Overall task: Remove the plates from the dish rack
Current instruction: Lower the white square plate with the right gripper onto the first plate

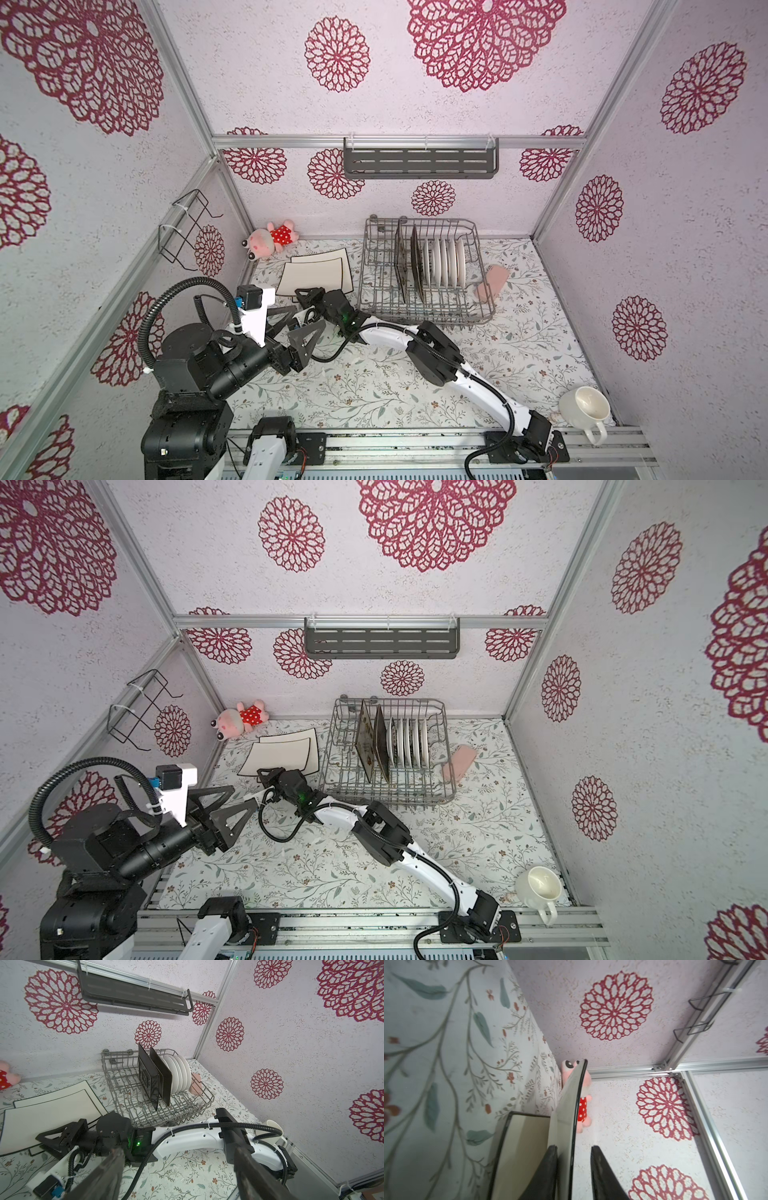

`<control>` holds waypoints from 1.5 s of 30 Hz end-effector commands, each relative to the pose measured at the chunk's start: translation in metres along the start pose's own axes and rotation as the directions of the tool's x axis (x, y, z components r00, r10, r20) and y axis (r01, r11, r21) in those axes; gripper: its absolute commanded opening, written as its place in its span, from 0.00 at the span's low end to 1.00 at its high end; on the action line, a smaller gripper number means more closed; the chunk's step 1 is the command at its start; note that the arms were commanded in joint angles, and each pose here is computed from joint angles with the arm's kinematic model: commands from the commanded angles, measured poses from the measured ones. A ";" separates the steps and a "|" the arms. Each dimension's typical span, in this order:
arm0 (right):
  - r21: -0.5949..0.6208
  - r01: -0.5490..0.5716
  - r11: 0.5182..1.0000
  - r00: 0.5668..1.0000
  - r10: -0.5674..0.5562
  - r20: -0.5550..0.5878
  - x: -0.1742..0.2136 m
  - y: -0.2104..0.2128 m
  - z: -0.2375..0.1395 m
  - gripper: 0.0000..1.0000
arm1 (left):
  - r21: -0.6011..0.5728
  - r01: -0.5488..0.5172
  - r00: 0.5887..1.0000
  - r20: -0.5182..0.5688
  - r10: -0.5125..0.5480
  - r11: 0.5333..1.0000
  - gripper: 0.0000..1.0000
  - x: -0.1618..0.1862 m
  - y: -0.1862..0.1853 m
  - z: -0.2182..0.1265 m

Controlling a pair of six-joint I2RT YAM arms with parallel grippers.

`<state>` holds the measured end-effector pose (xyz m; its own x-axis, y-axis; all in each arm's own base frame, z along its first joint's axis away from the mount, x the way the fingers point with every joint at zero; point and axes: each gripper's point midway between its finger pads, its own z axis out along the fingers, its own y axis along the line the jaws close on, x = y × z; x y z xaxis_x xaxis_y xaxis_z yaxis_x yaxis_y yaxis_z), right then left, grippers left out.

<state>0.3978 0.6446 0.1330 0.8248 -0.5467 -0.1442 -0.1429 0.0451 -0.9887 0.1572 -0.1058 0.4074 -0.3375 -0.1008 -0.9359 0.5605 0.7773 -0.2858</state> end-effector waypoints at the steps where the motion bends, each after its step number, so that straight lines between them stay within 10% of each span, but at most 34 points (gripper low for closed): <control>1: 0.224 0.029 0.974 0.999 -0.020 -0.045 0.020 -0.093 -0.007 0.31 | 0.003 -0.033 0.999 -0.002 0.033 0.999 0.84 0.001 -0.002 -0.001; 45: -0.088 -0.045 0.995 0.992 0.034 -0.121 0.032 -0.020 -0.016 0.64 | -0.005 -0.008 1.000 -0.022 0.008 1.000 0.85 0.009 0.001 0.000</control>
<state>0.4025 0.6236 0.0887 0.7779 -0.6162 -0.1232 -0.2372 -0.1063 -0.9656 0.1548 -0.1047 0.4045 -0.3416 -0.0977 -0.9347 0.5522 0.7840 -0.2838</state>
